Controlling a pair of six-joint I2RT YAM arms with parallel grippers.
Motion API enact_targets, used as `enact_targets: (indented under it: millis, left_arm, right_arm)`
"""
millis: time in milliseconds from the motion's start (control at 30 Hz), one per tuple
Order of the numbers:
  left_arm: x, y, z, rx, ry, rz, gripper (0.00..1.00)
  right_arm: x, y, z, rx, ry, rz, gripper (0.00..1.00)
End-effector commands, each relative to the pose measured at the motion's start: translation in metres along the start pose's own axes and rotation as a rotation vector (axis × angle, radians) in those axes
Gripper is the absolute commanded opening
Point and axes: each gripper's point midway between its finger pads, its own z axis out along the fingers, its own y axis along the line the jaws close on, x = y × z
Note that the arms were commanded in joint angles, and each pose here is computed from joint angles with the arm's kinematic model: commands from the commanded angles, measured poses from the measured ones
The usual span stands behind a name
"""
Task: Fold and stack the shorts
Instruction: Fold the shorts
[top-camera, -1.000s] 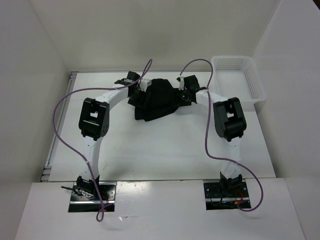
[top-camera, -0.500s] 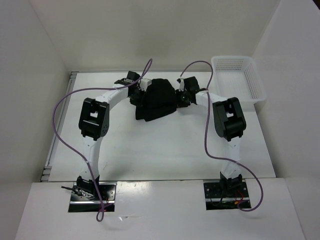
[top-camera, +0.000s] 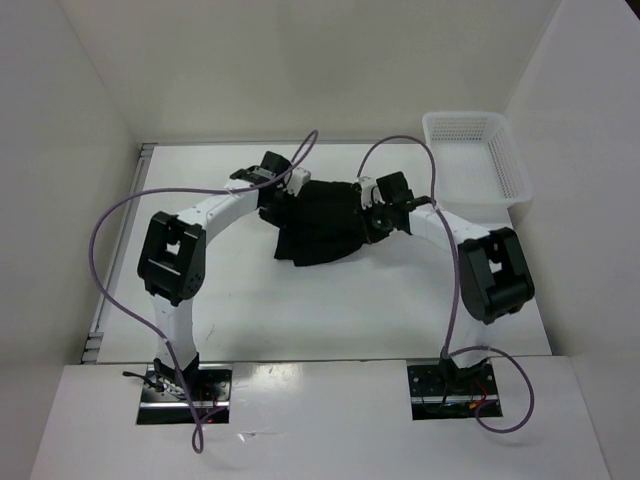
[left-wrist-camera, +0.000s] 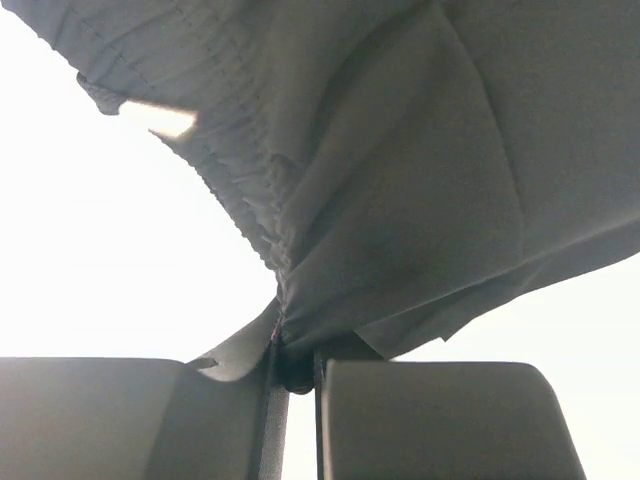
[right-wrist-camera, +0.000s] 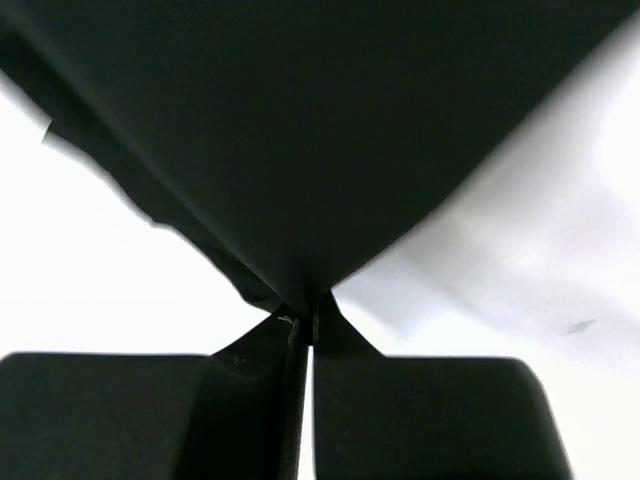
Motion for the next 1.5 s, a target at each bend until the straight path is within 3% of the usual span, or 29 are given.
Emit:
enact_targets:
  millis: [0, 133, 267, 367, 467, 533, 667, 733, 800, 833, 1000, 1133, 1300, 1400, 1467]
  left_arm:
    - [0.04, -0.028, -0.018, -0.035, 0.129, 0.073, 0.09]
    - [0.101, -0.048, -0.009, 0.002, 0.309, 0.109, 0.1]
    - [0.119, -0.06, -0.014, 0.037, 0.328, 0.123, 0.14]
    - [0.119, -0.059, -0.015, 0.019, 0.318, 0.135, 0.2]
    - [0.119, -0.058, -0.019, 0.008, 0.309, 0.138, 0.42]
    - [0.116, -0.06, -0.028, 0.017, 0.297, 0.137, 0.57]
    - [0.083, -0.065, -0.064, 0.085, 0.183, 0.101, 0.72]
    - [0.045, -0.064, -0.091, 0.125, 0.062, 0.078, 0.77]
    - [0.026, -0.054, -0.097, 0.166, 0.027, 0.031, 0.78]
    - [0.02, -0.051, -0.095, 0.178, 0.018, 0.018, 0.78]
    - [-0.017, -0.031, -0.05, 0.154, -0.024, 0.005, 0.79]
    - [-0.033, -0.023, -0.016, 0.16, -0.025, -0.003, 0.79]
    - [-0.022, -0.018, 0.016, 0.178, 0.028, -0.023, 0.78]
    - [-0.01, -0.024, 0.023, 0.215, 0.06, -0.033, 0.66]
    - [-0.004, -0.024, 0.028, 0.217, 0.078, -0.037, 0.5]
  right_arm:
    - [0.028, 0.033, -0.027, -0.075, 0.057, -0.162, 0.04]
    - [0.059, 0.053, -0.043, -0.135, 0.109, -0.219, 0.17]
    - [0.071, 0.046, -0.051, -0.101, 0.132, -0.283, 0.35]
    - [0.073, 0.047, -0.058, -0.126, 0.152, -0.348, 0.58]
    - [0.066, 0.053, -0.074, -0.151, 0.167, -0.41, 0.64]
    - [0.057, 0.055, -0.083, -0.148, 0.144, -0.44, 0.64]
    - [0.017, 0.075, -0.108, -0.184, -0.004, -0.48, 0.6]
    - [-0.006, 0.083, -0.115, -0.189, -0.101, -0.49, 0.52]
    - [-0.03, 0.092, -0.12, -0.181, -0.188, -0.456, 0.44]
    - [-0.049, 0.095, -0.115, -0.158, -0.252, -0.465, 0.36]
    - [-0.057, 0.118, -0.068, -0.1, -0.253, -0.541, 0.24]
    - [-0.046, 0.112, -0.028, -0.083, -0.2, -0.555, 0.23]
    - [-0.035, 0.111, -0.006, -0.049, -0.18, -0.585, 0.21]
    - [-0.021, 0.103, 0.008, -0.012, -0.15, -0.565, 0.21]
    - [-0.008, 0.092, 0.017, 0.016, -0.106, -0.599, 0.2]
